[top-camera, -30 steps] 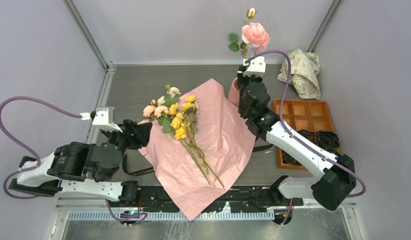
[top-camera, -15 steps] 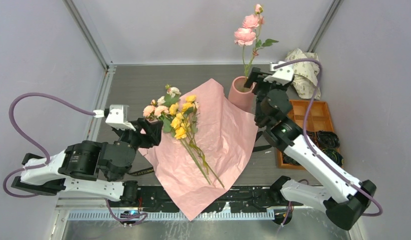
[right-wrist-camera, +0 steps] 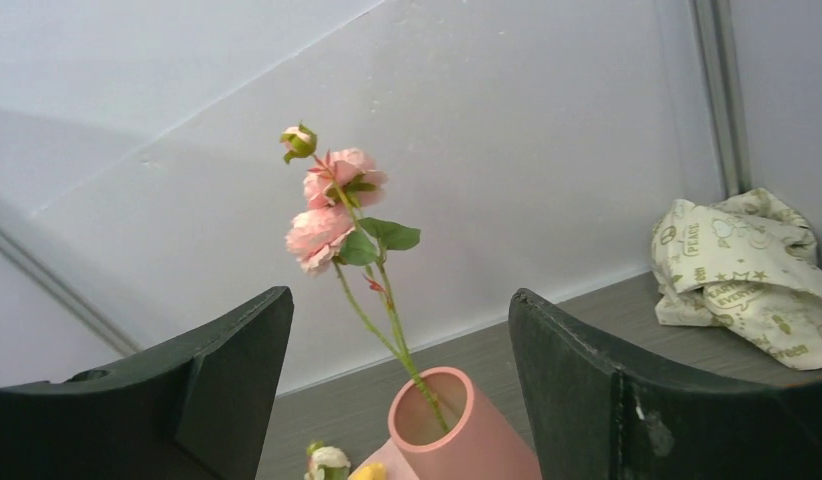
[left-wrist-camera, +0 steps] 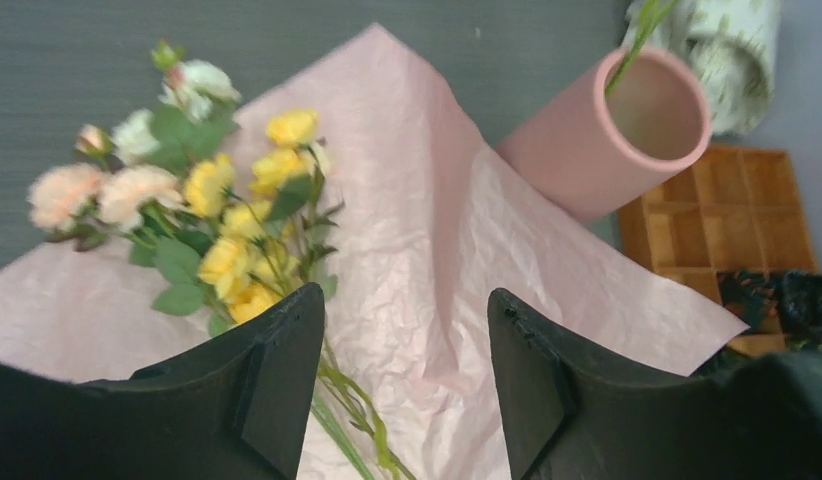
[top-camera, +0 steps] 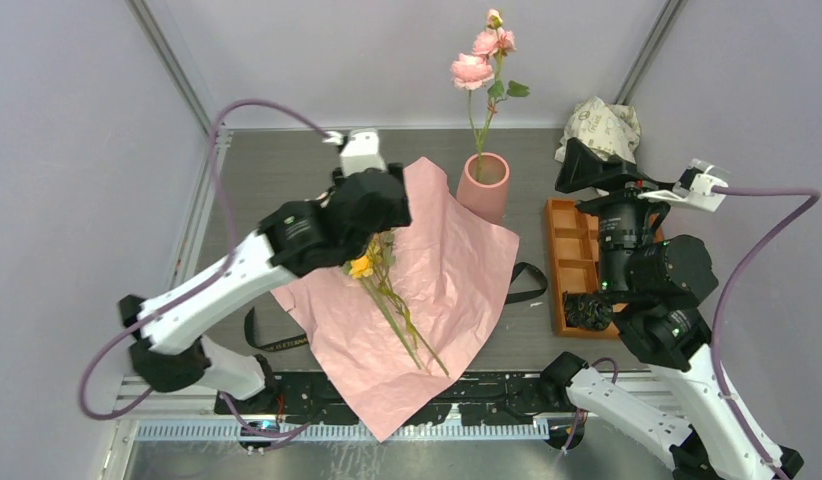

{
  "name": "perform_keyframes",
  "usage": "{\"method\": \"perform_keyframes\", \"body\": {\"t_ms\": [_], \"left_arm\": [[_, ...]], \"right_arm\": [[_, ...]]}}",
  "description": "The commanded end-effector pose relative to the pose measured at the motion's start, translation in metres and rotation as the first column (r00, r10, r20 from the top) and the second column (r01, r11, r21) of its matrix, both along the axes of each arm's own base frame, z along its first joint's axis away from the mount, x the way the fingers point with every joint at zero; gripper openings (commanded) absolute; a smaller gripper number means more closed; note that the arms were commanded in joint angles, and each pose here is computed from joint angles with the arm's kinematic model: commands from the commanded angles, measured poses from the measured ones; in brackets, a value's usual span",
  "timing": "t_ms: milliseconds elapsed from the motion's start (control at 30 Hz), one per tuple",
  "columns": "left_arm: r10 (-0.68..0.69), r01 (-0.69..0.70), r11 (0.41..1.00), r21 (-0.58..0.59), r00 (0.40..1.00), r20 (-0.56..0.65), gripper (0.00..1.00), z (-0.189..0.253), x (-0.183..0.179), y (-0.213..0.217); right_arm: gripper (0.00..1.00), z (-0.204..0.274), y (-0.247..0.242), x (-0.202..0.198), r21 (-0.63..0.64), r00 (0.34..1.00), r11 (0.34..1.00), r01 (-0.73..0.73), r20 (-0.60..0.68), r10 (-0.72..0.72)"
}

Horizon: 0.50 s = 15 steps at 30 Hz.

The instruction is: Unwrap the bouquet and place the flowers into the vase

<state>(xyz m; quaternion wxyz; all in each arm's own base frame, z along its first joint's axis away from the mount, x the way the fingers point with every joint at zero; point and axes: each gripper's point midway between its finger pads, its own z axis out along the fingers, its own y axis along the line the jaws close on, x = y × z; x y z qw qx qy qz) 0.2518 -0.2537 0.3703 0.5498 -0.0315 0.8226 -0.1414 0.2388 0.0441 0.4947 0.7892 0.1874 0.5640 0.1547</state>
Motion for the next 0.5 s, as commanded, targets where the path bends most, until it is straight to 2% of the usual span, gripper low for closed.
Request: {"method": "perform_keyframes", "body": {"t_ms": [0,133,267,400,467], "left_arm": [[-0.136,0.114,0.988,-0.107,0.965,-0.226,0.61,-0.046,0.015,-0.050],[-0.092,0.031,0.987,-0.161,0.915,-0.393,0.62,-0.103,0.026,-0.052],[-0.017,-0.076,0.983,-0.166,0.867,-0.498,0.83,-0.150,0.022,-0.037],[-0.048,-0.122,0.957,-0.263,0.829,-0.558,0.85,-0.184,0.014,-0.050],[-0.048,-0.142,0.952,-0.273,0.809,-0.586,0.85,-0.198,0.013,-0.056]], "right_arm": [[0.84,-0.004,0.015,-0.009,0.000,0.992,0.993,-0.122,-0.033,0.122],[0.84,-0.017,0.016,-0.016,-0.004,0.985,0.988,-0.155,-0.075,0.154],[0.84,-0.034,0.022,-0.020,0.005,0.973,0.980,-0.201,-0.117,0.200],[0.84,-0.053,0.039,-0.020,0.041,0.948,0.961,-0.275,-0.154,0.278],[0.84,-0.063,0.048,-0.017,0.053,0.935,0.951,-0.305,-0.173,0.310]]}}
